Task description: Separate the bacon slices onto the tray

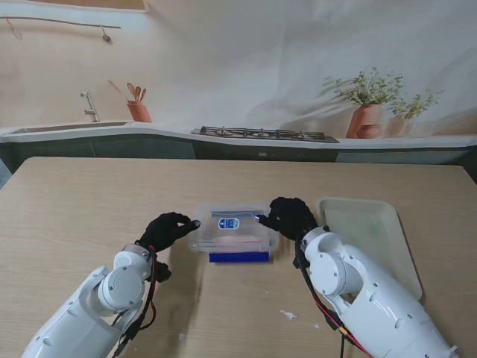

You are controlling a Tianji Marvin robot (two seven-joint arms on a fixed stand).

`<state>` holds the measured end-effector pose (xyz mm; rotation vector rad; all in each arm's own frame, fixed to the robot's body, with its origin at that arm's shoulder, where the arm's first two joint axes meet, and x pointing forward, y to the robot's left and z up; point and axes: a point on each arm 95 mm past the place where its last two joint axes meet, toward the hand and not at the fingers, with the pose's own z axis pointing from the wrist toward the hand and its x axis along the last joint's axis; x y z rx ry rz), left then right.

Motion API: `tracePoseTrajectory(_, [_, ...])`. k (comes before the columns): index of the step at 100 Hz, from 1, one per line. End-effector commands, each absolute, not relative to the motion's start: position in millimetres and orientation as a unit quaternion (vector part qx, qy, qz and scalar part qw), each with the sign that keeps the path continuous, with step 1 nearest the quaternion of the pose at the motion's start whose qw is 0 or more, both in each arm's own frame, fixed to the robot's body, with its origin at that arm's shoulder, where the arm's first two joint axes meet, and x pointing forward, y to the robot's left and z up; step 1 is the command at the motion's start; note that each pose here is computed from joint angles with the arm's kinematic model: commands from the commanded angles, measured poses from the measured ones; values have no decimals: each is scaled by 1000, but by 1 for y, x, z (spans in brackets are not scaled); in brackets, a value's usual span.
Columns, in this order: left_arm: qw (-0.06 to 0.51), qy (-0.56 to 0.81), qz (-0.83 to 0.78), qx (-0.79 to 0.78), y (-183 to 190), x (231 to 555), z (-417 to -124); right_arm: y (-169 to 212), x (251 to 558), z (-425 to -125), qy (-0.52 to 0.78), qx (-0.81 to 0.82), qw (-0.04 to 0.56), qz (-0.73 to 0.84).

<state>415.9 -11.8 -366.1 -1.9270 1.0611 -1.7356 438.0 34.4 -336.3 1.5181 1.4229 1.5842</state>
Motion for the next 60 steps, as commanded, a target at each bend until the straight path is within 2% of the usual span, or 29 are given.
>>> tracePoseTrajectory(1, [163, 376, -606, -682, -16, 414, -368, 37, 435, -338, 533, 555, 262, 582])
tracePoseTrajectory(60, [180, 382, -594, -685, -13, 415, -367, 26, 433, -335, 559, 512, 310, 573])
